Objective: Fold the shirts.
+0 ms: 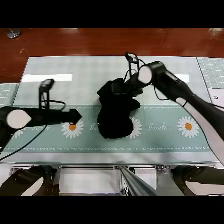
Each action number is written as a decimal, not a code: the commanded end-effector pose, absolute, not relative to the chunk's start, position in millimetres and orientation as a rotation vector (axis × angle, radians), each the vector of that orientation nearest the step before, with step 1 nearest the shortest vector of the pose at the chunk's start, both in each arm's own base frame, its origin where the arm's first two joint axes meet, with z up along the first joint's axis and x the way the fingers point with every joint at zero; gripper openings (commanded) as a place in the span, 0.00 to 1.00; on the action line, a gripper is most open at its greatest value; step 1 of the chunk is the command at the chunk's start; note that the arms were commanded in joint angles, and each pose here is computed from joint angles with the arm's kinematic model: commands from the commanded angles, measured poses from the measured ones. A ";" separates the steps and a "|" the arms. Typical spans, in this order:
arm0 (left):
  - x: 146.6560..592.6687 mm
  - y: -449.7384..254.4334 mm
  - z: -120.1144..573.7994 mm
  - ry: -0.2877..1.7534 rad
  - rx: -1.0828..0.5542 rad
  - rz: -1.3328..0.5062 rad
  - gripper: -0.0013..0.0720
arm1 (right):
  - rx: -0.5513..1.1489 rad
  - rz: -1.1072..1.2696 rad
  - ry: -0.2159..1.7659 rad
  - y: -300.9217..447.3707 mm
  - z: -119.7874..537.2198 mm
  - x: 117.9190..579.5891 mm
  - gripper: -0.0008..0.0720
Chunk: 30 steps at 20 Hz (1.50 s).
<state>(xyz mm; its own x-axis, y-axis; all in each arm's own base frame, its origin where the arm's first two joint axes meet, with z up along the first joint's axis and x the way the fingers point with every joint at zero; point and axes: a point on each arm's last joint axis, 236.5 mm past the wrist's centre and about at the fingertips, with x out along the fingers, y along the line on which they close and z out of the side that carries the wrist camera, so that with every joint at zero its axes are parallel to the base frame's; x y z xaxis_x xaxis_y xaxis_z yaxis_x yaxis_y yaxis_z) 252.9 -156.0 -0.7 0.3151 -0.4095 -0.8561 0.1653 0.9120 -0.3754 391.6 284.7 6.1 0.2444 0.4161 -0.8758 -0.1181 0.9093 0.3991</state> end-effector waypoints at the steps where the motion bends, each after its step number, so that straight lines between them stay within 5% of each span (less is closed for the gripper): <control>1: 228.7 -175.4 -30.3 1.331 -0.214 -0.430 0.97 | 0.372 0.551 1.315 260.1 37.6 399.3 0.87; 4: 204.3 -214.6 -34.5 1.396 -0.323 -0.547 0.97 | 0.331 0.346 1.251 133.2 75.0 413.1 0.87; 8: 214.6 -263.6 -46.1 1.272 -0.492 -0.556 0.97 | 0.407 0.055 1.271 16.0 37.0 355.6 0.86; 15: 224.7 -290.6 -93.9 1.345 -0.537 -0.491 0.97 | 0.678 0.124 1.279 62.8 -43.0 288.2 0.86; 20: 267.2 -323.8 -81.8 1.271 -0.493 -0.562 0.97 | 0.653 0.118 1.137 84.0 -40.0 319.6 0.85; 21: 270.5 -328.8 -80.1 1.293 -0.481 -0.590 0.86 | 0.667 0.120 1.106 88.4 -37.3 327.3 0.85; 22: 273.0 -331.2 -77.4 1.328 -0.482 -0.614 0.28 | 0.693 0.128 1.108 95.4 -39.0 329.9 0.85; 23: 278.3 -331.0 -71.9 1.332 -0.459 -0.657 0.05 | 0.701 0.139 1.138 102.9 -45.3 329.8 0.85; 30: 331.9 -280.9 -24.4 1.272 -0.443 -0.759 0.05 | 0.639 0.278 1.323 158.8 -77.3 380.0 0.85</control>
<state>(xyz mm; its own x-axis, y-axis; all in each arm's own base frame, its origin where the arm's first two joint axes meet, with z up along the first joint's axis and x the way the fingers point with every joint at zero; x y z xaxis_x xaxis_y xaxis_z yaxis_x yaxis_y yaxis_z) 319.2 -299.7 -39.1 0.1254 -0.7033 -0.6998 0.2245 0.7072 -0.6705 363.3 132.8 -62.9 0.3249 0.4924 -0.8075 0.1867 0.8036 0.5651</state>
